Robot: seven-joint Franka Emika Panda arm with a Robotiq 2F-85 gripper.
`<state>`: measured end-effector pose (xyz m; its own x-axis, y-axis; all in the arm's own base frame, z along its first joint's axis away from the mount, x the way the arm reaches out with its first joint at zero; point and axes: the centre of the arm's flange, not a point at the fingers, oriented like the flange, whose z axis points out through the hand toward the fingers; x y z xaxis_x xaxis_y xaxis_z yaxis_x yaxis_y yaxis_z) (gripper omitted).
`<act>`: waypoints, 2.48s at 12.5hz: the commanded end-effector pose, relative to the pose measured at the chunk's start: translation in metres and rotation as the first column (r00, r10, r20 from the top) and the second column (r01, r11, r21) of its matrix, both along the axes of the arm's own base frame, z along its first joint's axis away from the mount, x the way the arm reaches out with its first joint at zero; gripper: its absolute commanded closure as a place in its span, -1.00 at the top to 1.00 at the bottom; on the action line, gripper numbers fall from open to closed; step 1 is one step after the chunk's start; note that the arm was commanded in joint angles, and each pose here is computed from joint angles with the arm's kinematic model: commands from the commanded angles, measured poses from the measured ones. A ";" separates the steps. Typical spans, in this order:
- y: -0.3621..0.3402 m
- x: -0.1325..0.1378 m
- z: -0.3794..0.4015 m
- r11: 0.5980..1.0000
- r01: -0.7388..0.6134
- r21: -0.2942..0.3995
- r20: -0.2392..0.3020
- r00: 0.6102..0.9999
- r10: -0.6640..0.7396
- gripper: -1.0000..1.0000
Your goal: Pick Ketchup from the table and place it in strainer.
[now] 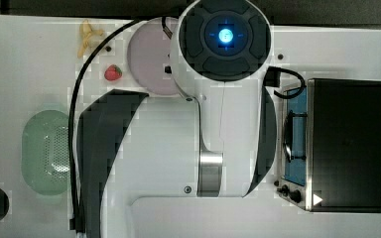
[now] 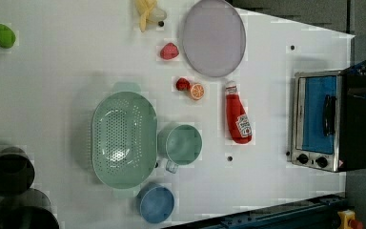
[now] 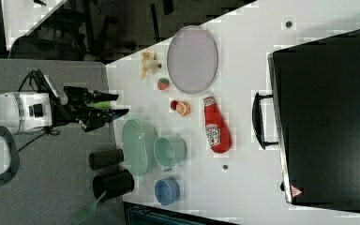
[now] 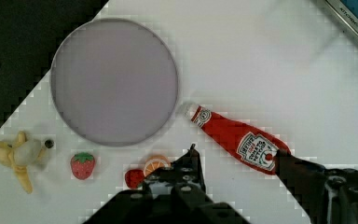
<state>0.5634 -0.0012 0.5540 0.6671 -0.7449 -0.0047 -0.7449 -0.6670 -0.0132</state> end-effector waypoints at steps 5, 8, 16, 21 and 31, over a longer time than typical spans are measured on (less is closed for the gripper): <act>-0.012 -0.097 0.035 0.999 0.027 -0.020 -0.085 0.996 -0.029 1.00; -0.006 -0.085 -0.018 1.000 0.010 -0.017 -0.166 0.986 -0.012 1.00; 0.000 -0.046 -0.159 0.770 -0.634 0.067 -0.087 0.765 0.638 1.00; -0.003 -0.050 -0.227 0.519 -0.854 0.042 -0.021 0.518 0.855 1.00; -0.005 -0.077 -0.361 0.523 -0.851 0.052 -0.005 0.524 0.852 1.00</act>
<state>0.4917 -0.0047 0.1929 0.9903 0.1309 -0.0470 0.1288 -0.9906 -0.0451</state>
